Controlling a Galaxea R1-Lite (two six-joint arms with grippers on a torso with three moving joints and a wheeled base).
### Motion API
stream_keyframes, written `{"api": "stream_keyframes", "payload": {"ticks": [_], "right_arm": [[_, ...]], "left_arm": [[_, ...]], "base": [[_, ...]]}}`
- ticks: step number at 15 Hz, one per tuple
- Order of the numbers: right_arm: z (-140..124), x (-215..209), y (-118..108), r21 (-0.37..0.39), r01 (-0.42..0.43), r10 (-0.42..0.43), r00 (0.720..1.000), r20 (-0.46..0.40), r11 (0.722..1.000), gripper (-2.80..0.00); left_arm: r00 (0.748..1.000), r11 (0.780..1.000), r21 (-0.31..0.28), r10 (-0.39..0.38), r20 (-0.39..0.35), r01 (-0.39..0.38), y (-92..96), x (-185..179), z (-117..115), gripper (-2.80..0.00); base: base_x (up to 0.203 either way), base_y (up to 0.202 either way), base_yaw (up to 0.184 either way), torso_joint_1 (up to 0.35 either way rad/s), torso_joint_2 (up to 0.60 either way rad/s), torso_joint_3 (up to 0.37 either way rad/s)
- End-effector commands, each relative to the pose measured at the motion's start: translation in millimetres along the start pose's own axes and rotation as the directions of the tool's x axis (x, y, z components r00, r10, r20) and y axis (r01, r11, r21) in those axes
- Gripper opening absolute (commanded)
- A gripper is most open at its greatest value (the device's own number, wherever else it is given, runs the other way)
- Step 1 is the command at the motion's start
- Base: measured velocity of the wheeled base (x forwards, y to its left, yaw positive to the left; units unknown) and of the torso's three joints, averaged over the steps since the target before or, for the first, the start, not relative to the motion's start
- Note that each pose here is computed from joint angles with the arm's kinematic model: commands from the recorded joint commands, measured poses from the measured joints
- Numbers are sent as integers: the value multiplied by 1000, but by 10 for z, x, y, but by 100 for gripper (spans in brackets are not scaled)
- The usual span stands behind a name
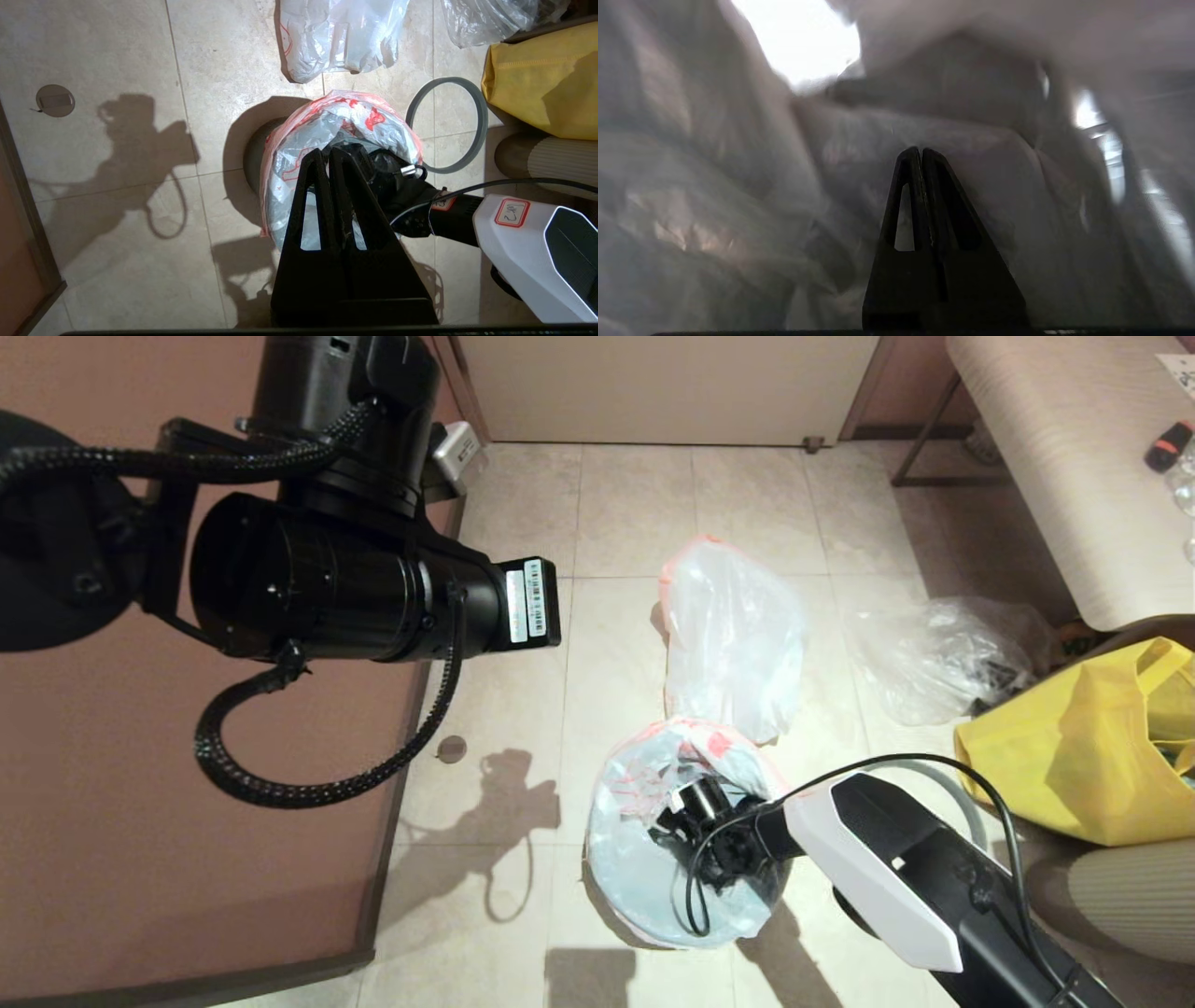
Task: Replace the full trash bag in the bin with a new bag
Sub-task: Put the new garbage bag on the trash can
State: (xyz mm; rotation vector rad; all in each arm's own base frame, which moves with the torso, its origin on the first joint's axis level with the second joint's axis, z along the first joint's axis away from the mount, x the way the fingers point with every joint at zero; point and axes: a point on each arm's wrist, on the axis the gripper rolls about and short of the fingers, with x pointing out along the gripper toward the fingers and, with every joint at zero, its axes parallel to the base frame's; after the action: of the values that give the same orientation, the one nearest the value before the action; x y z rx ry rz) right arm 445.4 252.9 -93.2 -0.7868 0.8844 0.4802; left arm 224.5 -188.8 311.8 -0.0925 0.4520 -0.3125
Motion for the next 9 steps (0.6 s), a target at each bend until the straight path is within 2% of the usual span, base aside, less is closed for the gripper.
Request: {"api": "stream_keyframes", "payload": {"ticks": [1, 4, 6, 9], "right_arm": [[-109, -16, -39, -40, -5, 1, 994, -106, 999, -280], [-170, 34, -48, -51, 4, -11, 991, -136, 999, -280], [-115, -22, -81, -40, 10, -15, 994, -110, 999, -280], [101, -401, -234, 76, -17, 18, 1000, -23, 997, -280]], "left_arm": [[1000, 1000, -2, 3, -1, -3, 3, 1, -3, -280], [1000, 1000, -2, 3, -1, -3, 3, 1, -3, -280], [1000, 1000, -2, 3, -1, -3, 1, 7, -4, -280], [1000, 1000, -1, 0, -2, 0, 0, -6, -4, -280]], "base": [[0, 0, 0, 0, 0, 0], [0, 0, 0, 0, 0, 0], [0, 0, 0, 0, 0, 0], [0, 0, 0, 0, 0, 0]]}}
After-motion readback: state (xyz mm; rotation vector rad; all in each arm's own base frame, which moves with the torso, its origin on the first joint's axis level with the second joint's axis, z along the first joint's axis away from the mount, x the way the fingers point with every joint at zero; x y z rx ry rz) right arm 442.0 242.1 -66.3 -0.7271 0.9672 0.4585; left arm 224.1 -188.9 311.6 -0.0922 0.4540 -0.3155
